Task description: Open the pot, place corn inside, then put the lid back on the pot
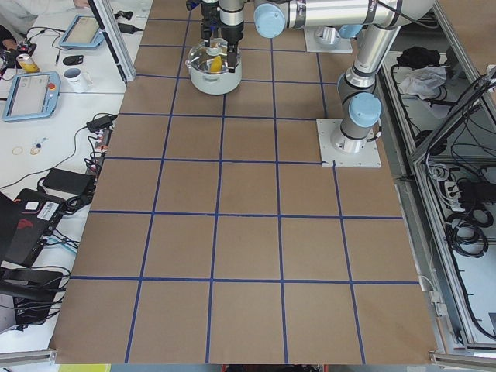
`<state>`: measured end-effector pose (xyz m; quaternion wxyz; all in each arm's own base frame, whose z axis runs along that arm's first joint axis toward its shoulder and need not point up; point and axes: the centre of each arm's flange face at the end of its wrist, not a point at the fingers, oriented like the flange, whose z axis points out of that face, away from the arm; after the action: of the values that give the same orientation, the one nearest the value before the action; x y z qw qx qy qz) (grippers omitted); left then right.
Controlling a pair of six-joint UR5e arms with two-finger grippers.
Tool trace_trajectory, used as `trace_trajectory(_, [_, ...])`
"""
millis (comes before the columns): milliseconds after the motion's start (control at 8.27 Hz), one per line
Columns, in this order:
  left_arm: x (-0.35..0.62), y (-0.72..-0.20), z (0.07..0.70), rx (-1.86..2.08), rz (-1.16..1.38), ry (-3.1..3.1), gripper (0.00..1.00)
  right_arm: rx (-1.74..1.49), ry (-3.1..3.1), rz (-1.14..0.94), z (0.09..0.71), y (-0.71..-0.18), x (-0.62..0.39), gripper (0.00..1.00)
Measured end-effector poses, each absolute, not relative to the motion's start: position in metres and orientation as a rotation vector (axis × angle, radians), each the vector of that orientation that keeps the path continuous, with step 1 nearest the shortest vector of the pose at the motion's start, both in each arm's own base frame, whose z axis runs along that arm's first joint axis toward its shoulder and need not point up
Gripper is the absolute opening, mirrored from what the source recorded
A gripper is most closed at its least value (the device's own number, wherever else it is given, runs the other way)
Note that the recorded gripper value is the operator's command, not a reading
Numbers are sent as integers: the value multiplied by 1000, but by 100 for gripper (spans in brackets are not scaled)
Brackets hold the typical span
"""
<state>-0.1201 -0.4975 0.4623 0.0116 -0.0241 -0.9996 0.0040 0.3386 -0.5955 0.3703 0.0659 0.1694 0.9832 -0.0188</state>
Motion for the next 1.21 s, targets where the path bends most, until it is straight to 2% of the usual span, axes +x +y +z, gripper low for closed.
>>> trace_trajectory(363, [-120,-499,461,-73,11,-3117,100,196,3094,-149,437,-572,299,100])
trace_trajectory(726, [-120,-501,459,-50,9,-3117,100,-85,3152,-152,508,-538,218,100])
trace_trajectory(1210, [-120,-501,461,-31,15,-3117,100,-187,3155,-92,521,-509,196,100])
